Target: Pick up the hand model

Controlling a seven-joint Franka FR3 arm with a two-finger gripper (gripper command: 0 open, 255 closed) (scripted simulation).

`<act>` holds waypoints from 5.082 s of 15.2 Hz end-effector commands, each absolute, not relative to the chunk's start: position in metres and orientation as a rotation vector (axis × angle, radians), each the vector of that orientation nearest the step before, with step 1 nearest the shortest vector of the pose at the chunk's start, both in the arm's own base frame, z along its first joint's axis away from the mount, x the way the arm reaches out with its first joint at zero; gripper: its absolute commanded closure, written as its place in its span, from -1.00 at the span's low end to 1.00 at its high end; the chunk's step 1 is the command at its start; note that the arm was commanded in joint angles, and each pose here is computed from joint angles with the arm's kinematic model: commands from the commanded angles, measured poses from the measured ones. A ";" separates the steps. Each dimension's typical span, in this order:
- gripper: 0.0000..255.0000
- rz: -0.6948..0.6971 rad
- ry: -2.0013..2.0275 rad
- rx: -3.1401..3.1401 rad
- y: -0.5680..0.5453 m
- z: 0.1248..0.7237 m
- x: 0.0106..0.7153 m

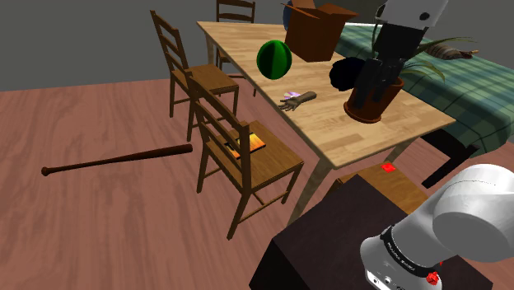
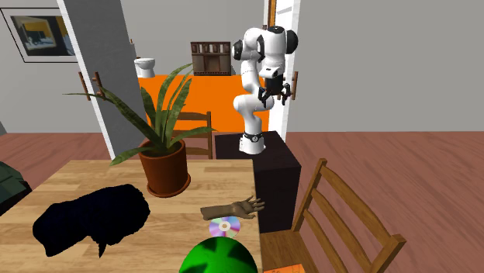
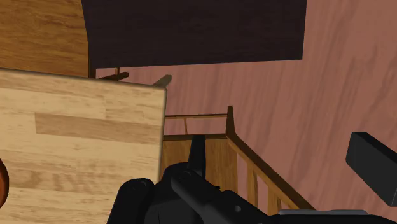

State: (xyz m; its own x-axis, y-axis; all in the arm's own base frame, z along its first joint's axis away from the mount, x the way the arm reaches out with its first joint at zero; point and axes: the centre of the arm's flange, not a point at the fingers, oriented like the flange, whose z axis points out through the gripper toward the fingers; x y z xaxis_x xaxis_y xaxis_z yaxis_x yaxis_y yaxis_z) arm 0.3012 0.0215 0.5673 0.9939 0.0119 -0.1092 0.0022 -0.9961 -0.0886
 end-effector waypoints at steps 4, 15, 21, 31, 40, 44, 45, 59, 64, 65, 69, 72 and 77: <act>-1.00 0.162 -0.164 -3.052 -0.009 0.549 0.313; -1.00 0.137 -0.726 -3.000 -0.110 0.483 0.382; -1.00 0.122 -1.027 -2.929 -0.152 0.449 0.434; -1.00 0.093 -1.513 -2.744 -0.197 0.393 0.538; -1.00 0.064 -1.921 -2.508 -0.206 0.347 0.641; -1.00 0.061 -1.963 -2.479 -0.205 0.326 0.652; -1.00 0.061 -1.963 -2.479 -0.205 0.321 0.652; 1.00 0.061 -1.963 -2.479 -0.206 0.302 0.652; 1.00 0.061 -1.963 -2.479 -0.205 0.317 0.652; 1.00 0.061 -1.963 -2.479 -0.205 0.323 0.652; 1.00 0.061 -1.963 -2.479 -0.205 0.344 0.652; 1.00 0.061 -1.963 -2.479 -0.205 0.360 0.652; 1.00 0.061 -1.963 -2.479 -0.205 0.382 0.652</act>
